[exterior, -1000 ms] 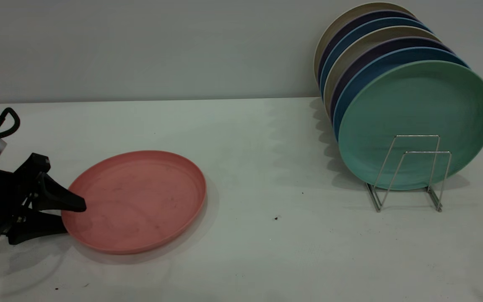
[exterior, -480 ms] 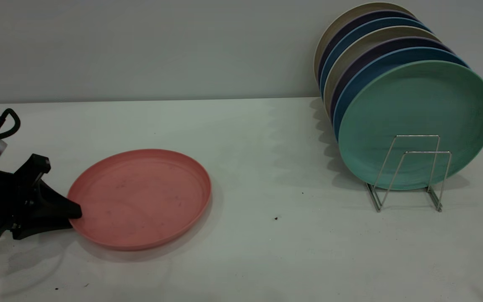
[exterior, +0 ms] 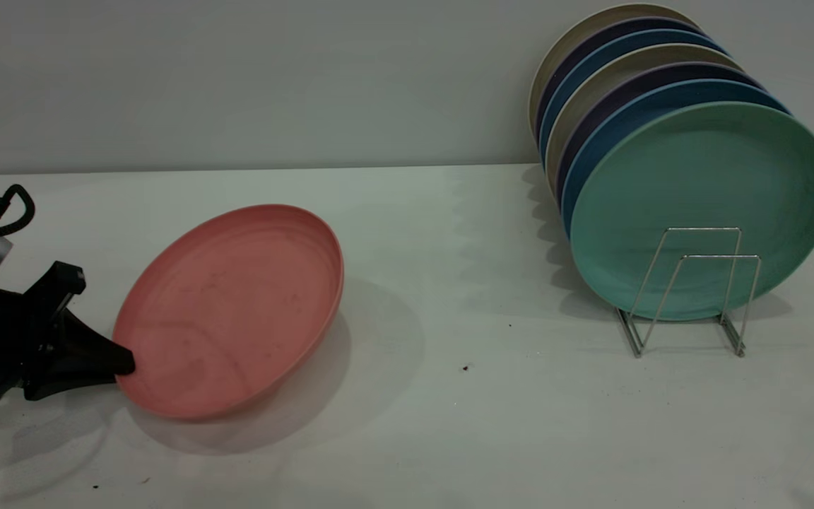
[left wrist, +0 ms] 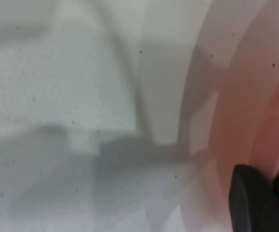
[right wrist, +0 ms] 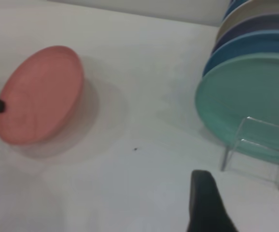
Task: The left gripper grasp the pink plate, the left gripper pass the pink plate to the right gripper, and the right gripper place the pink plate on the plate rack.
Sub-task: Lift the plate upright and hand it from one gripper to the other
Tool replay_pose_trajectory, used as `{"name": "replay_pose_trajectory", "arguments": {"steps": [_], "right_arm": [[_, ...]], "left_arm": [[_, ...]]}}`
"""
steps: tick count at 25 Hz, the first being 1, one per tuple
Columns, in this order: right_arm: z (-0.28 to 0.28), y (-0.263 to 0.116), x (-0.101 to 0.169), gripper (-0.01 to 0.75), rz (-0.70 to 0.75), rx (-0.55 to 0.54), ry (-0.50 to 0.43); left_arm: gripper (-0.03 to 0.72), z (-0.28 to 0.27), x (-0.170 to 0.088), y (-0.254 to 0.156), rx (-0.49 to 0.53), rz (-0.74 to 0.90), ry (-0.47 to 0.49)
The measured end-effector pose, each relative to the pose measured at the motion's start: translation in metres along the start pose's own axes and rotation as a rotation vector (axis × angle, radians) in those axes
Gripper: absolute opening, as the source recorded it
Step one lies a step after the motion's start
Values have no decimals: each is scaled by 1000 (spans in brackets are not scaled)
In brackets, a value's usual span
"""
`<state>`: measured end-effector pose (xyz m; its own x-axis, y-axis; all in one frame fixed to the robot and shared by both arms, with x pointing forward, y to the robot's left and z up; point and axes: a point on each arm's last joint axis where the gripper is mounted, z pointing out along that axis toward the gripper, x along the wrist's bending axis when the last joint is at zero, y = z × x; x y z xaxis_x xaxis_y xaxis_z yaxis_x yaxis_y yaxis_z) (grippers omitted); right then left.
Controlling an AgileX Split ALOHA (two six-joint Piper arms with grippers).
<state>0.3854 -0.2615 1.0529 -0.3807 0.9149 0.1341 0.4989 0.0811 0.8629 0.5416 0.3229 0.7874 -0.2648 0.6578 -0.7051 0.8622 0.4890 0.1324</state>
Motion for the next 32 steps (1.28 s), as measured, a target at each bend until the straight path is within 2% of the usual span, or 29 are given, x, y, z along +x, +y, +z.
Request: {"name": "replay_pose_trajectory", "arguments": {"steps": [7, 11, 18, 26, 32], "right_arm": [[8, -3, 3, 454, 76, 54, 76], [30, -7, -2, 454, 142, 115, 119], [81, -19, -16, 454, 238, 193, 193], [134, -44, -29, 454, 324, 221, 277], [161, -60, -35, 454, 322, 270, 326]], "left_arm": [[18, -1, -2, 1, -6, 60, -9], [18, -7, -15, 6, -29, 122, -8], [17, -5, -55, 1, -23, 278, -1], [16, 11, -98, -11, 19, 373, -52], [16, 31, -130, -27, 76, 441, -97]]}}
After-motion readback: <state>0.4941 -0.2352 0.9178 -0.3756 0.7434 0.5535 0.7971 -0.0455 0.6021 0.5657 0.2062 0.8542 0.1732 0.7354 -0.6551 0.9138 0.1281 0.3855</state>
